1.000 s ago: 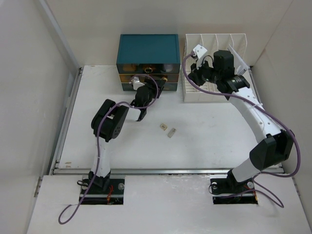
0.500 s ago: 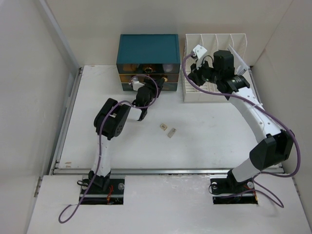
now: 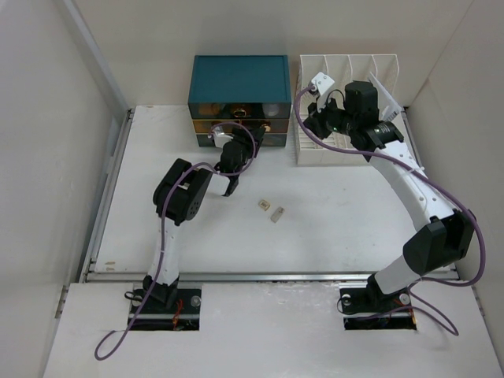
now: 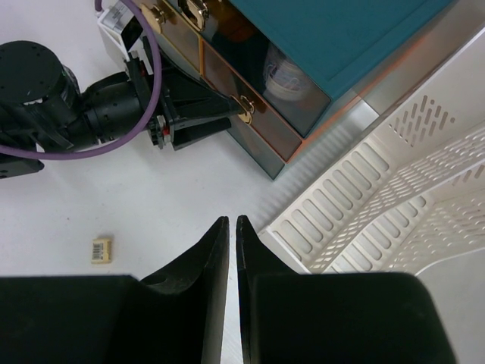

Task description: Organize the desk

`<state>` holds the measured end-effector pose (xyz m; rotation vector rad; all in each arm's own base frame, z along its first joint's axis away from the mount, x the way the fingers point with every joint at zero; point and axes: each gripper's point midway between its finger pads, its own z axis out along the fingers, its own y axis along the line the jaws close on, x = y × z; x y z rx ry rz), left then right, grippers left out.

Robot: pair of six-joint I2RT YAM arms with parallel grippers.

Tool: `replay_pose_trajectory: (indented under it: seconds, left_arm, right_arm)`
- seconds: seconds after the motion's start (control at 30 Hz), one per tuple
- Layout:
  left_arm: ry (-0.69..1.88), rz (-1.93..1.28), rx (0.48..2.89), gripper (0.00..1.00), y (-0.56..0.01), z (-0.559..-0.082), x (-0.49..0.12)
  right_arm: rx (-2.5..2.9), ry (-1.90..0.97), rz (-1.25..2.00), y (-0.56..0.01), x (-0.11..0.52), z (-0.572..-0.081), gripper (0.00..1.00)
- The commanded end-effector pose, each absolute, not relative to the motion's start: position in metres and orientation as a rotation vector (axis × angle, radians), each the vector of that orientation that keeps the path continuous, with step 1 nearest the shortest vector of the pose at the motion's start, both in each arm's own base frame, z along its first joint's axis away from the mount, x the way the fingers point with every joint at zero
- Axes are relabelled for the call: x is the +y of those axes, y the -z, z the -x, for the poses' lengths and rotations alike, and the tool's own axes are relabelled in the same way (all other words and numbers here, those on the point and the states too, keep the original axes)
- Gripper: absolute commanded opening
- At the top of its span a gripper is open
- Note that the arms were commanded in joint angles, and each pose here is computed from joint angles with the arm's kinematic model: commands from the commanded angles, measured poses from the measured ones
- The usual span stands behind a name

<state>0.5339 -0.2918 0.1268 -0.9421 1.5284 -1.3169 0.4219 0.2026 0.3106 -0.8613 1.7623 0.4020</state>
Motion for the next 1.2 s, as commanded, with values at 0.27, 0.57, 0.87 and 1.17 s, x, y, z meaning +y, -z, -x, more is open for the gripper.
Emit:
replay_pose_trajectory:
  seconds: [0.27, 0.57, 0.87, 1.17]
  left_arm:
    - [1.473, 0.892, 1.384, 0.47, -0.170, -0.535, -0.299]
    - [1.518, 0.885, 1.349, 0.44, -0.175, -0.530, -0.302]
    - [1.489, 0.910, 1.362, 0.44, -0.177, -0.546, -0.307]
    - [1.458, 0.934, 1.393, 0.30, -0.168, -0.551, -0.308]
  right_arm:
    - [1.727, -0.404, 0.880, -0.320, 0.202, -0.419, 0.14]
    - [1.736, -0.406, 0.881, -0.316, 0.202, -0.421, 0.14]
    - [1.736, -0.406, 0.881, -0.316, 0.202, -0.421, 0.14]
    - [1.731, -0.400, 0.889, -0.316, 0.202, -0.422, 0.14]
